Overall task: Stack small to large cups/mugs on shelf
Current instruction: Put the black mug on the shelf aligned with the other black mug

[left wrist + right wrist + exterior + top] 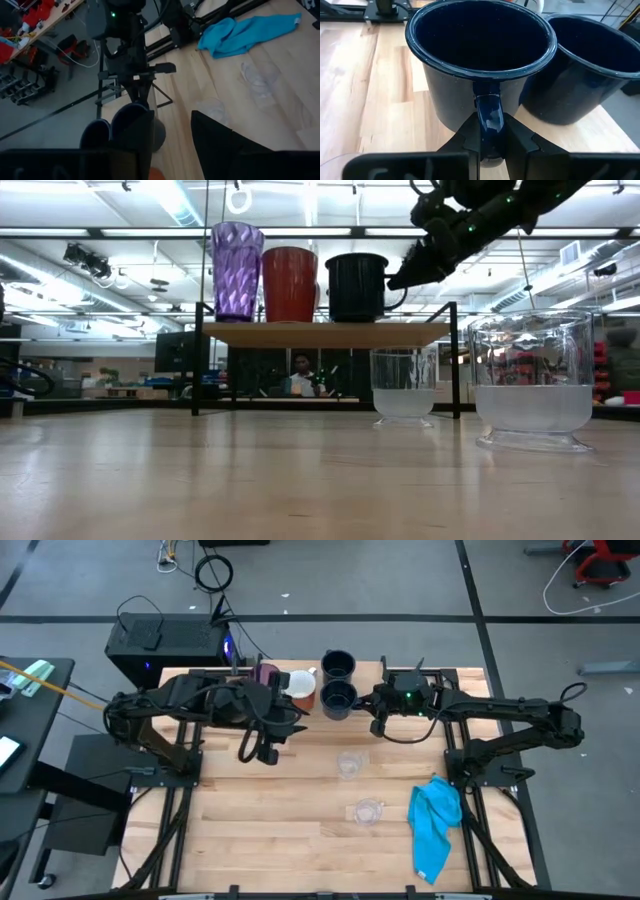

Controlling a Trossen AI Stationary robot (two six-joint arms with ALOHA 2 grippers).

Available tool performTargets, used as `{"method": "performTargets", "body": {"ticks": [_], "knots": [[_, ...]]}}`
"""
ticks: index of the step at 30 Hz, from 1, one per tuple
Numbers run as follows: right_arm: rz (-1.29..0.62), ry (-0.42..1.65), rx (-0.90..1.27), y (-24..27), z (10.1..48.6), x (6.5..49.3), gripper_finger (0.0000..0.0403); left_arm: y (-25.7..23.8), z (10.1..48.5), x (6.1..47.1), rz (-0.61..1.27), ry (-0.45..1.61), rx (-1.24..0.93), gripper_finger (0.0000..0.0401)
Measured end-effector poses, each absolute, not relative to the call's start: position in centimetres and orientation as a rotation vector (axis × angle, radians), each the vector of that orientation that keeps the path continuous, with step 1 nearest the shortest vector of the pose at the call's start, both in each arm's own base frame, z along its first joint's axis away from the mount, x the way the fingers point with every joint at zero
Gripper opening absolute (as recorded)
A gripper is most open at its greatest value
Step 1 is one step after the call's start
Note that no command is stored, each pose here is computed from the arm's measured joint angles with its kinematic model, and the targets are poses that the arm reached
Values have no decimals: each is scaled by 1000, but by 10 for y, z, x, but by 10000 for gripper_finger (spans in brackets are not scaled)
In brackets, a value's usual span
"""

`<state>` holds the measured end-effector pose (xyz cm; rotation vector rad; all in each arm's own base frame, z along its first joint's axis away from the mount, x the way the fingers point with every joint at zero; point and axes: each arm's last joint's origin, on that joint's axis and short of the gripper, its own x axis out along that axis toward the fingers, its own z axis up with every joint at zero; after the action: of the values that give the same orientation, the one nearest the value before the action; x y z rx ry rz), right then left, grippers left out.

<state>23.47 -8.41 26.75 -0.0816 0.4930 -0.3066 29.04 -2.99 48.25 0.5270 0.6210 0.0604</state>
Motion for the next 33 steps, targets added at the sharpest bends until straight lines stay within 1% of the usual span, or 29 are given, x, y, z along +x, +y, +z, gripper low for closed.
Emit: {"method": "performTargets", "body": {"ticks": [12, 33], "knots": [[-308, 479, -95, -91, 253, 255, 54, -35, 483, 290, 59, 606, 497, 133], [-337, 504, -101, -91, 256, 248, 55, -36, 482, 290, 53, 615, 493, 137]]}}
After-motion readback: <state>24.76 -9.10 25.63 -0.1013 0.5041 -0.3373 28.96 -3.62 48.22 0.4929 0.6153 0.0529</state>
